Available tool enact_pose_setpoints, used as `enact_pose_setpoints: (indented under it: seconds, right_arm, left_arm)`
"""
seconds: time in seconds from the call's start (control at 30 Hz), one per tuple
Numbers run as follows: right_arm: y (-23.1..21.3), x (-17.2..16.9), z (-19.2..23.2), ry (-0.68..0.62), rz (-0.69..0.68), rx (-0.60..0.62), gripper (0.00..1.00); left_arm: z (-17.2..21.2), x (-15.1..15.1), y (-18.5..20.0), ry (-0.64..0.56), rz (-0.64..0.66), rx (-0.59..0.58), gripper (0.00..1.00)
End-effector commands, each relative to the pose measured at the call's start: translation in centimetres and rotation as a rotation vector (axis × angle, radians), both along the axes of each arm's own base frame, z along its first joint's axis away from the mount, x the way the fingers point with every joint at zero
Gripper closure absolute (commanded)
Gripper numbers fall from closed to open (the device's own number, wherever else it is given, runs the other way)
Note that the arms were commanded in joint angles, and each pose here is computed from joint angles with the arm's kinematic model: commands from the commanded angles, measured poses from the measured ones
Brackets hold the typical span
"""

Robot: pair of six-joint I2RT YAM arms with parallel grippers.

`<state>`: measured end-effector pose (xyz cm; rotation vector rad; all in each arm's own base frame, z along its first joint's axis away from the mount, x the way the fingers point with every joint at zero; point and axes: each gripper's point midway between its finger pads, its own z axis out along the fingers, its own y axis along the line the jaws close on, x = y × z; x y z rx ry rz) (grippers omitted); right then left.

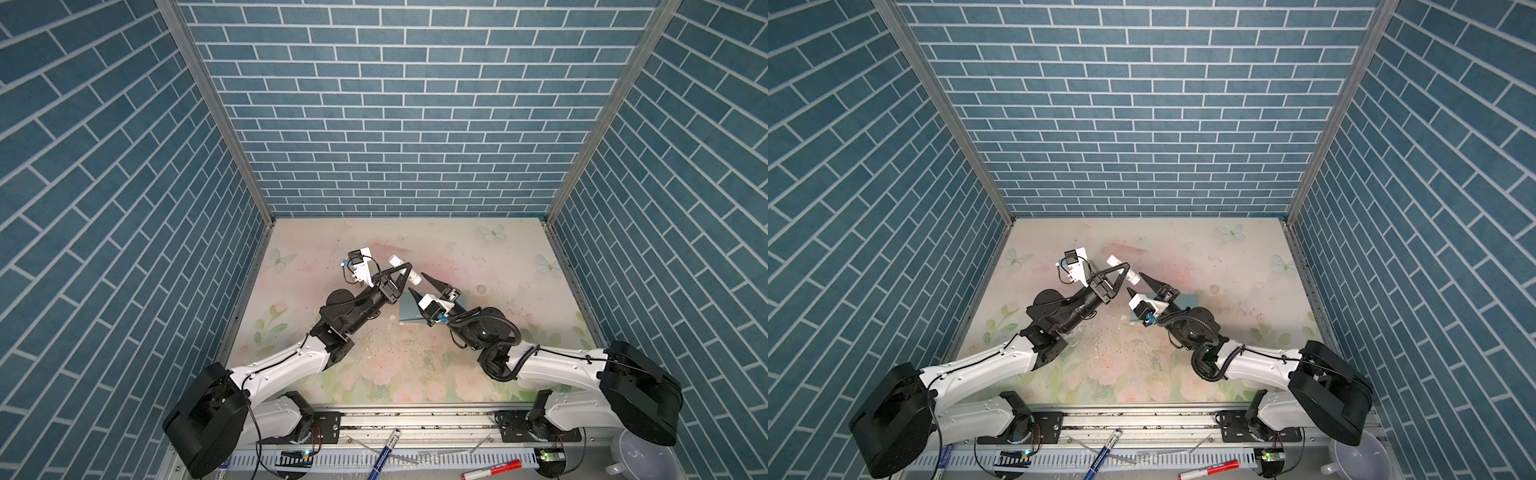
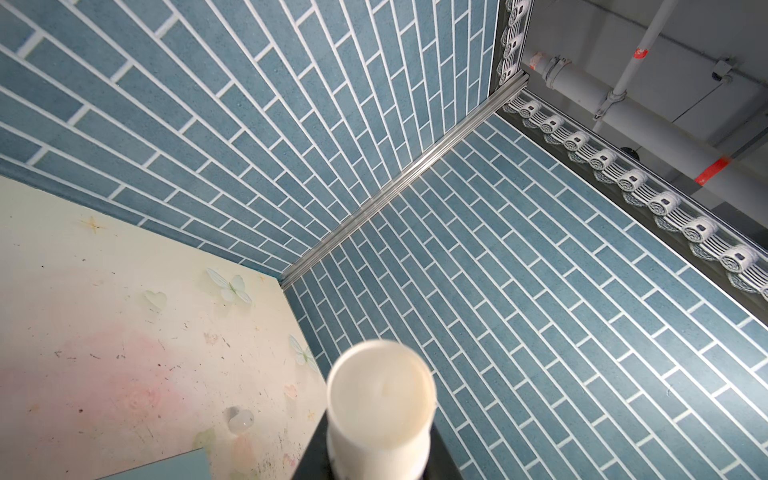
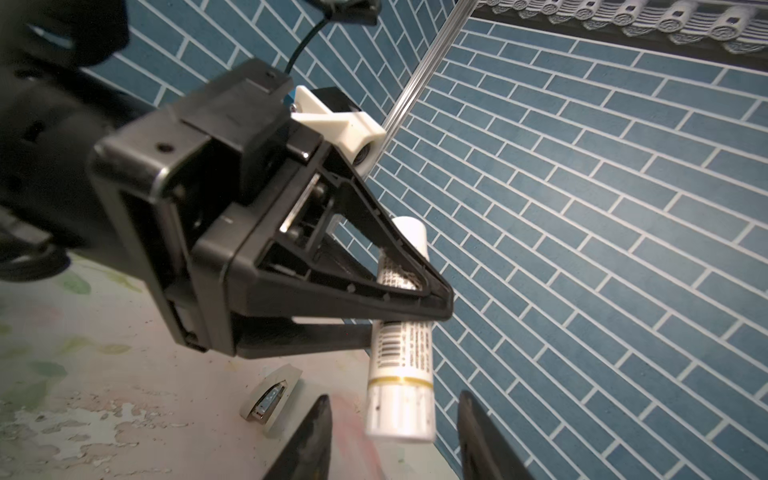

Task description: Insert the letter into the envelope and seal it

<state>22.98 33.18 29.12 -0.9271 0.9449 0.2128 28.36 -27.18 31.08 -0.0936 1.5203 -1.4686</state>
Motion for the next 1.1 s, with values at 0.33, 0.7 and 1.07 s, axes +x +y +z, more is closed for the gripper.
enact_pose_setpoints:
  seconds: [0.33, 0.7, 1.07]
  right_arm:
    - [-0.1, 0.8, 1.8, -0.074, -0.082, 0.039, 0.63]
    - [0.3, 0.9, 2.0, -0.048, -0.06, 0.057, 0.9]
    - [-1.9, 0.6, 5.6, 0.367, 0.285, 0.376, 1.0]
  left_arm:
    - [1.5, -0.3, 0.3, -0.032, 0.002, -0.029, 1.0]
    - [1.4, -0.4, 0.2, -0.031, -0.005, -0.032, 1.0]
    - [1.9, -1.0, -0.3, -0.087, -0.037, -0.018, 1.0]
